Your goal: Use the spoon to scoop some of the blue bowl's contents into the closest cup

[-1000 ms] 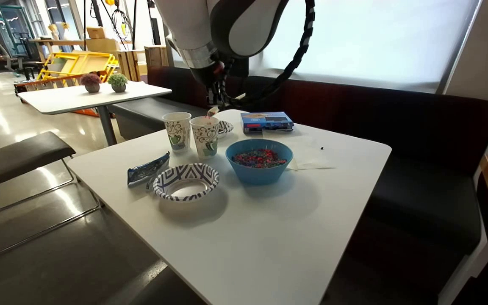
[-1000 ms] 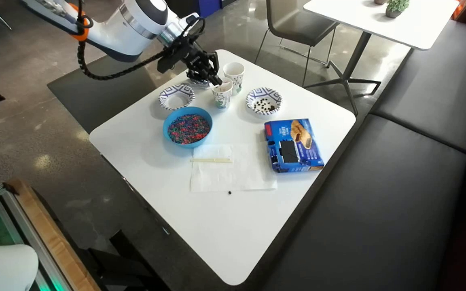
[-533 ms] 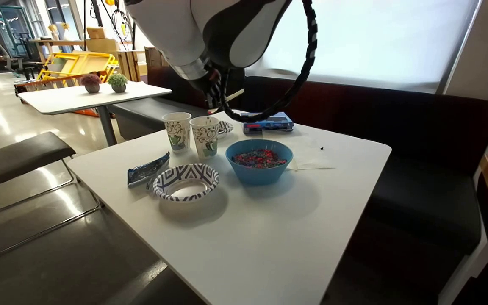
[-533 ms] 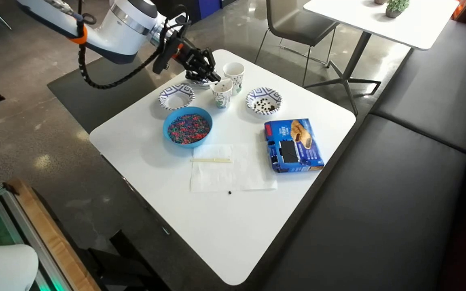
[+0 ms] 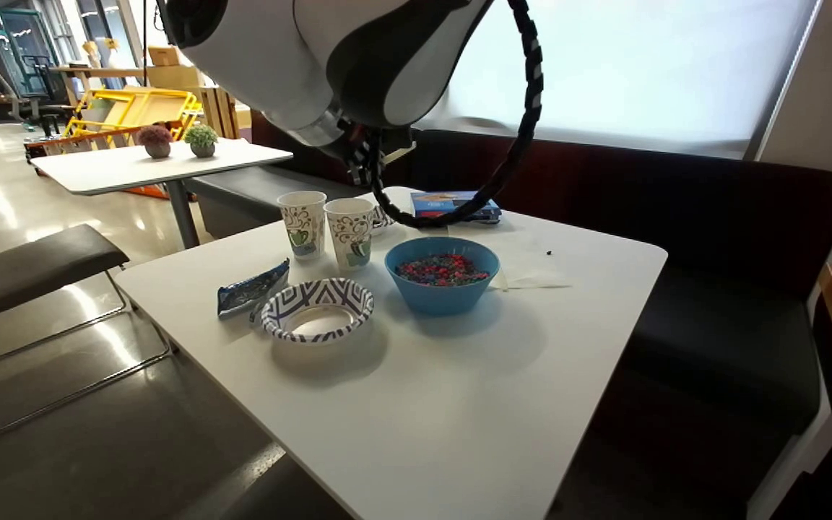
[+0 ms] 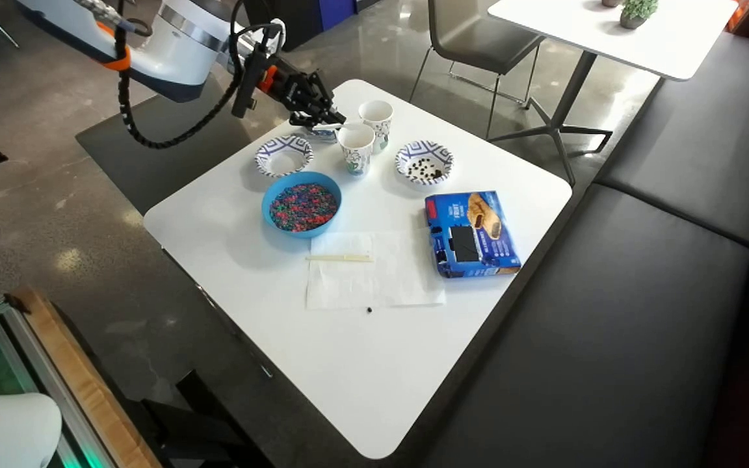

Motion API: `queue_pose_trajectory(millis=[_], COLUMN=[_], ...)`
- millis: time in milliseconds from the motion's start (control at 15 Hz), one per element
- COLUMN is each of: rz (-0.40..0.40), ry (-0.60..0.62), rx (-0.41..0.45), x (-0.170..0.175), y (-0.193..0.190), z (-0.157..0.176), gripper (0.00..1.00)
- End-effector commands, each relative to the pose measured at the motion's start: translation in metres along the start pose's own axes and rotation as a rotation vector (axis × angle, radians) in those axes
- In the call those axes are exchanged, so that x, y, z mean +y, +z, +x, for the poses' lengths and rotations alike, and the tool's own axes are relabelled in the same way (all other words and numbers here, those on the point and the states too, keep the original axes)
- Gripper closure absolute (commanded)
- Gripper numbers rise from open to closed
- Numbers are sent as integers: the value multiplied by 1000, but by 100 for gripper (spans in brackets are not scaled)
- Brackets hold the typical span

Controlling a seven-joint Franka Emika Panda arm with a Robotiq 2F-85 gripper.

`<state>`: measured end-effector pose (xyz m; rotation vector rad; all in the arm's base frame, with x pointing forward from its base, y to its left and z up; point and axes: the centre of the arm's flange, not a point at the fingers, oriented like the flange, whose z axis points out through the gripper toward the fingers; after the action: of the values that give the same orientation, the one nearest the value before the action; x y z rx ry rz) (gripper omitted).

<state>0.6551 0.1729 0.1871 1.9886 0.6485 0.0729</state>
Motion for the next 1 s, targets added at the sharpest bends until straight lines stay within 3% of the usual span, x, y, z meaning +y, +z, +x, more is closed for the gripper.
queue_pose_trajectory(millis=[0,200,400,733,800,933], rz=[172,281,368,516,495,541], ry=[64,145,245,457,381,426], rx=[17,57,155,303,255,269], x=[23,38,41,14,34,26], y=[-5,4,26,78,62,77], z=[-41,-91,-133,-202,-154,-182], gripper=[97,97,97,97,86,86])
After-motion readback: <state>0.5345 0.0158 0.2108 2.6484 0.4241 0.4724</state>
